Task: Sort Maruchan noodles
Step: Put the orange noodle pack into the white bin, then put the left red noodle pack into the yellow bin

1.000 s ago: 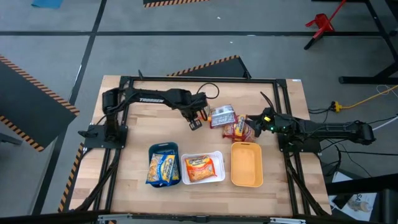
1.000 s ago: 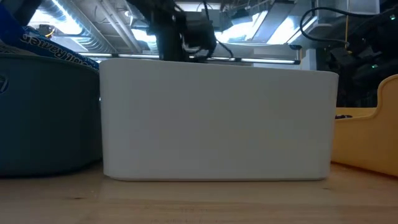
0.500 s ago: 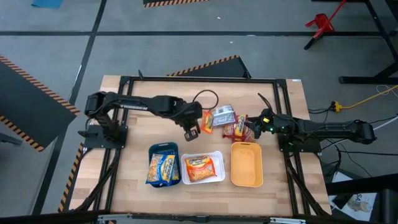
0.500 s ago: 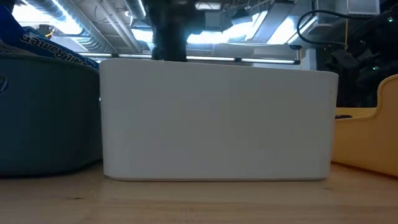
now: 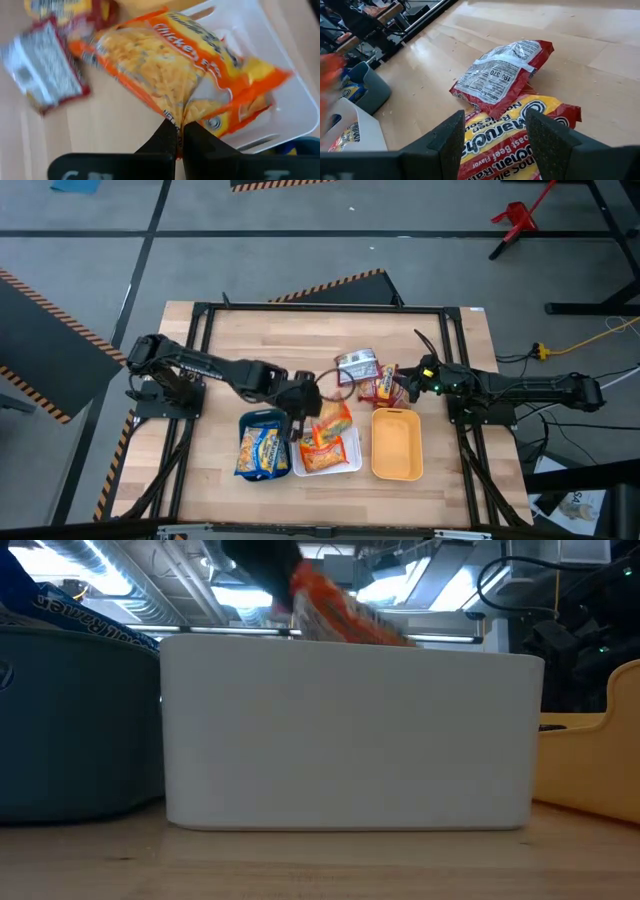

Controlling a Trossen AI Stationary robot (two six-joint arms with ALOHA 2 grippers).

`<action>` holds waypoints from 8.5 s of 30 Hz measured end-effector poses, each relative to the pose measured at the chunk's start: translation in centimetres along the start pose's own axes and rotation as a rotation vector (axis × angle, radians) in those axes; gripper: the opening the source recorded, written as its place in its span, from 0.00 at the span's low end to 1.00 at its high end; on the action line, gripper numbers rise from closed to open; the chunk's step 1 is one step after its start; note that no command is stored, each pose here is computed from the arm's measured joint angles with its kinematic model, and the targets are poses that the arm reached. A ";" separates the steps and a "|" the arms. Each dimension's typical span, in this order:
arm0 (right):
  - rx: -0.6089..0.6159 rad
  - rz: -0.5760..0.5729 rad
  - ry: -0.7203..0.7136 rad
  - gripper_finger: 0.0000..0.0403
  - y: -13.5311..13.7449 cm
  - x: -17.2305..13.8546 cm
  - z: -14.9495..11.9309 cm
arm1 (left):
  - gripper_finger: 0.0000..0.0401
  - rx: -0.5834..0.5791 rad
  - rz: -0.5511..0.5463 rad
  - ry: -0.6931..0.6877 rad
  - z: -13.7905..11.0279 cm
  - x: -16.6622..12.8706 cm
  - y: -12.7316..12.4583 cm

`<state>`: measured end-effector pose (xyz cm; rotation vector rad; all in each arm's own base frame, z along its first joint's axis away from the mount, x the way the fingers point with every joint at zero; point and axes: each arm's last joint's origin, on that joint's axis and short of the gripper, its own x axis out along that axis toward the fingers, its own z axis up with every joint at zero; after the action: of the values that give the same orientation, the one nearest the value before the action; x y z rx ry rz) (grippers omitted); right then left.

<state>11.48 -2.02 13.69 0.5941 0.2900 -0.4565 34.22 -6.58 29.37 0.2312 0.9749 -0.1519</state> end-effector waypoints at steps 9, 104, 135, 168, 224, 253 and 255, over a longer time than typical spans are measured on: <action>0.038 -0.001 0.000 0.49 0.0 0.0 0.0 | 0.00 0.123 -0.034 -0.089 1.2 0.6 -2.9; -0.105 -0.204 0.079 0.87 -0.7 0.6 -0.6 | 0.71 -0.514 0.059 0.046 -4.0 15.2 21.3; -0.034 -0.205 0.071 0.87 -0.7 0.6 -0.6 | 0.14 -0.519 0.038 0.083 -4.6 16.7 20.9; -0.058 -0.167 0.111 0.87 -0.6 0.7 -0.8 | 0.18 -0.531 0.025 -0.109 -0.2 10.7 19.9; -0.059 -0.167 0.112 0.87 -0.6 0.7 -0.8 | 0.48 -0.704 -0.335 -0.108 -2.6 20.4 19.4; -0.062 -0.167 0.112 0.87 -0.6 0.7 -0.8 | 0.00 -0.864 -0.250 -0.108 -0.4 15.9 18.7; -0.062 -0.168 0.112 0.87 -0.6 0.7 -0.8 | 0.00 -0.868 -0.240 -0.111 -0.1 15.2 18.7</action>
<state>11.65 -2.23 12.53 0.5378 0.4616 -0.5745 46.82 11.10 19.02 -0.6851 0.8764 0.0483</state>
